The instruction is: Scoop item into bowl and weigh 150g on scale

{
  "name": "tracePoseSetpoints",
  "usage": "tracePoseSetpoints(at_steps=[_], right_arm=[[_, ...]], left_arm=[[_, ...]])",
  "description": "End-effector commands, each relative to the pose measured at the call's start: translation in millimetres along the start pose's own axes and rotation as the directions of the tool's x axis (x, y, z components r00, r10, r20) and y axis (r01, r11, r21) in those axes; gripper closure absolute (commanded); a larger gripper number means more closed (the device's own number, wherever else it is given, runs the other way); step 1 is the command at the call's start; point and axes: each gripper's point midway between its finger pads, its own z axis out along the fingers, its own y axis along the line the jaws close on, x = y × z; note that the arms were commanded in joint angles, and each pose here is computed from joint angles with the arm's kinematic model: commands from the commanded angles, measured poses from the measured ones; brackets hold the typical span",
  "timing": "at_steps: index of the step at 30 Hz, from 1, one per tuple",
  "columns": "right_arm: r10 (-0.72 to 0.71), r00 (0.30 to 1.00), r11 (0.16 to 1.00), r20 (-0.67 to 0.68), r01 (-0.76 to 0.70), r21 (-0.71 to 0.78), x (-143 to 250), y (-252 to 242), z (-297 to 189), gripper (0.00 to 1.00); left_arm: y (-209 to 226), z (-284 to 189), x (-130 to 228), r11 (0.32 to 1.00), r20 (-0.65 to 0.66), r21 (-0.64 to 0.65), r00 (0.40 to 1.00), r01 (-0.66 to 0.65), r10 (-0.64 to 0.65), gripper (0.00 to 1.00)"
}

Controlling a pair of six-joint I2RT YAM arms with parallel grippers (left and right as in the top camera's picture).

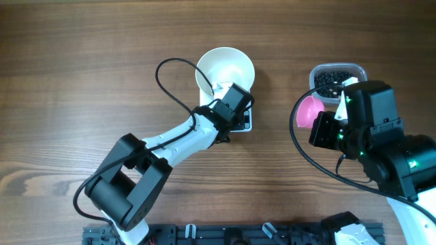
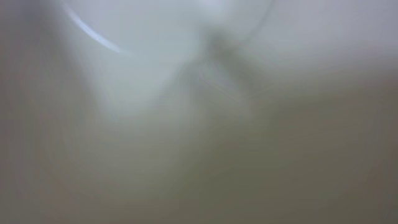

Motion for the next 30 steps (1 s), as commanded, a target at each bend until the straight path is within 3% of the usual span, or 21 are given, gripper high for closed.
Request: tracePoseSetpoints(at_steps=[1, 18, 30], right_arm=[[0.011, 1.0, 1.0, 0.023, -0.011, -0.019, -6, 4, -6, 0.96], [0.01, 1.0, 1.0, 0.024, -0.01, -0.019, -6, 4, -6, 0.96], [0.011, 1.0, 1.0, 0.023, -0.01, -0.019, -6, 4, -6, 0.96]], left_arm=[[-2, 5, -1, 1.0, 0.001, -0.004, 1.0, -0.01, 0.01, 0.96], [10, 15, 27, 0.999, -0.107, -0.045, 0.994, -0.028, 0.023, 0.96], [8, 17, 30, 0.999, -0.112, -0.044, 0.994, -0.011, 0.006, 0.96]])
